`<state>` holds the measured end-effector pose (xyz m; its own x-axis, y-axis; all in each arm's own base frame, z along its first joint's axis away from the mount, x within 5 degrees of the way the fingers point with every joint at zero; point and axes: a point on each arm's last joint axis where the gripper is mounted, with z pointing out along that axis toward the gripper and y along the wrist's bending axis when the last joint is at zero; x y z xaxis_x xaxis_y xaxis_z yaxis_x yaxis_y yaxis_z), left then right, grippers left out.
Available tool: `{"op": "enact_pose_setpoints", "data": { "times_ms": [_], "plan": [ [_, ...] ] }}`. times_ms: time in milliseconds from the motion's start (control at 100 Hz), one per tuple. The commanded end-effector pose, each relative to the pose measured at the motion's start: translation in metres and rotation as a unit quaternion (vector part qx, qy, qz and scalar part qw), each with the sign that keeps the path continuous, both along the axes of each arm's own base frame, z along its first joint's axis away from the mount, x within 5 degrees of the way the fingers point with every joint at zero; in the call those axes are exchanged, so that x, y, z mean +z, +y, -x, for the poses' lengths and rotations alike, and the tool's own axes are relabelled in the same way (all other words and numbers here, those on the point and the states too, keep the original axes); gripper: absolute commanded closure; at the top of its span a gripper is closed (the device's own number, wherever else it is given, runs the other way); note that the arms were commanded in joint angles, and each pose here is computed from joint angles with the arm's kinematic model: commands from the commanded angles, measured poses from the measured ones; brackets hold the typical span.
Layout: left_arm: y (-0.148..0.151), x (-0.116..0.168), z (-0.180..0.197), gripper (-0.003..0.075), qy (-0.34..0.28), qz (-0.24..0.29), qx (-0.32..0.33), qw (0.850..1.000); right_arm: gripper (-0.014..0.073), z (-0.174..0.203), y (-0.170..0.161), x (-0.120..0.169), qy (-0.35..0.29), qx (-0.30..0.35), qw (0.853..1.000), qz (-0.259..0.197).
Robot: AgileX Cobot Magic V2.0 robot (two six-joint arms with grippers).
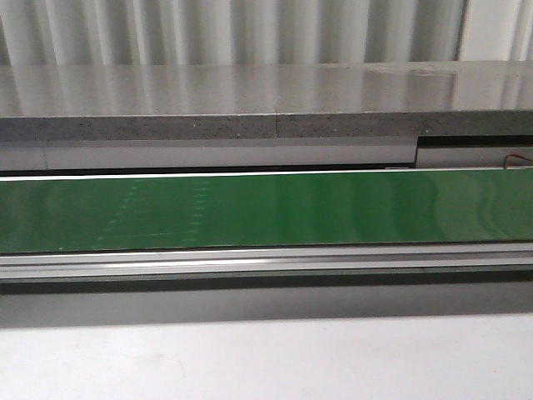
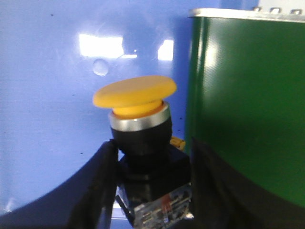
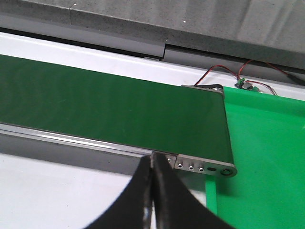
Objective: Move button from right to left
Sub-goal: 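Lift the button with the left gripper and move it over the blue tray, then lower the button into the blue tray and open the left gripper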
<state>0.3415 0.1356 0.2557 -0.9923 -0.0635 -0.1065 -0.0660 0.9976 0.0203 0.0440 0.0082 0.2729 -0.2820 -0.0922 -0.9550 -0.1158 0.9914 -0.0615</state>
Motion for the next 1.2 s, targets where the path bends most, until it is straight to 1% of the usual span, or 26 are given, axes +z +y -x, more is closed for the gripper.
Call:
{"op": "enact_pose_setpoints", "data": {
  "times_ms": [0, 170, 290, 460, 530, 580, 620, 650, 680, 700, 750, 930, 1040, 1090, 1140, 1190],
  "plan": [
    [0.007, 0.013, -0.001, 0.0660, -0.032, -0.020, -0.017, 0.999, 0.0662, -0.002, -0.001, 0.014, -0.046, -0.004, 0.999, -0.002],
    [0.018, -0.014, -0.011, 0.0659, -0.013, -0.013, -0.010, 1.000, 0.0662, -0.002, -0.001, 0.014, -0.046, -0.004, 0.999, -0.002],
    [0.021, -0.035, -0.017, 0.0657, 0.005, -0.010, -0.023, 1.000, 0.0662, -0.002, -0.001, 0.014, -0.046, -0.004, 0.999, -0.002],
    [0.023, -0.053, -0.021, 0.0647, 0.026, 0.000, -0.027, 0.999, 0.0662, -0.002, -0.001, 0.014, -0.046, -0.004, 0.999, -0.002],
    [0.023, -0.056, -0.021, 0.0594, 0.031, 0.002, -0.027, 0.999, 0.0662, -0.002, -0.001, 0.014, -0.046, -0.004, 0.999, -0.002],
    [0.023, -0.056, -0.021, 0.0524, 0.031, 0.002, -0.027, 0.999, 0.0662, -0.002, -0.001, 0.014, -0.046, -0.004, 0.999, -0.002],
    [0.023, -0.056, -0.021, 0.0442, 0.031, 0.002, -0.027, 0.999, 0.0662, -0.002, -0.001, 0.014, -0.046, -0.004, 0.999, -0.002],
    [0.024, -0.056, -0.020, 0.0407, 0.033, -0.002, -0.029, 0.999, 0.0662, -0.002, -0.001, 0.014, -0.046, -0.004, 0.999, -0.002],
    [0.025, -0.055, -0.021, 0.0355, 0.034, -0.006, -0.030, 0.999, 0.0662, -0.002, -0.001, 0.014, -0.046, -0.004, 0.999, -0.002],
    [0.025, -0.055, -0.020, 0.0330, 0.035, -0.008, -0.031, 0.999, 0.0662, -0.002, -0.001, 0.014, -0.046, -0.004, 0.999, -0.002],
    [0.026, -0.055, -0.021, 0.0297, 0.035, -0.012, -0.032, 0.999, 0.0662, -0.002, -0.001, 0.014, -0.046, -0.004, 0.999, -0.002],
    [0.026, -0.054, -0.020, 0.0302, 0.036, -0.015, -0.033, 0.999, 0.0662, -0.002, -0.001, 0.014, -0.046, -0.004, 0.999, -0.002],
    [0.025, -0.043, -0.018, 0.0311, 0.022, -0.022, -0.033, 0.999, 0.0662, -0.002, -0.001, 0.014, -0.046, -0.004, 0.999, -0.002],
    [0.025, -0.034, -0.017, 0.0339, 0.006, -0.030, -0.033, 0.999, 0.0662, -0.002, -0.001, 0.014, -0.046, -0.004, 0.999, -0.002],
    [0.024, -0.022, -0.017, 0.0388, -0.018, -0.038, -0.030, 0.999, 0.0662, -0.002, -0.001, 0.014, -0.046, -0.004, 0.999, -0.002],
    [0.022, -0.010, -0.016, 0.0463, -0.046, -0.039, -0.024, 0.998, 0.0662, -0.002, -0.001, 0.014, -0.046, -0.004, 0.999, -0.002]
  ]
}}
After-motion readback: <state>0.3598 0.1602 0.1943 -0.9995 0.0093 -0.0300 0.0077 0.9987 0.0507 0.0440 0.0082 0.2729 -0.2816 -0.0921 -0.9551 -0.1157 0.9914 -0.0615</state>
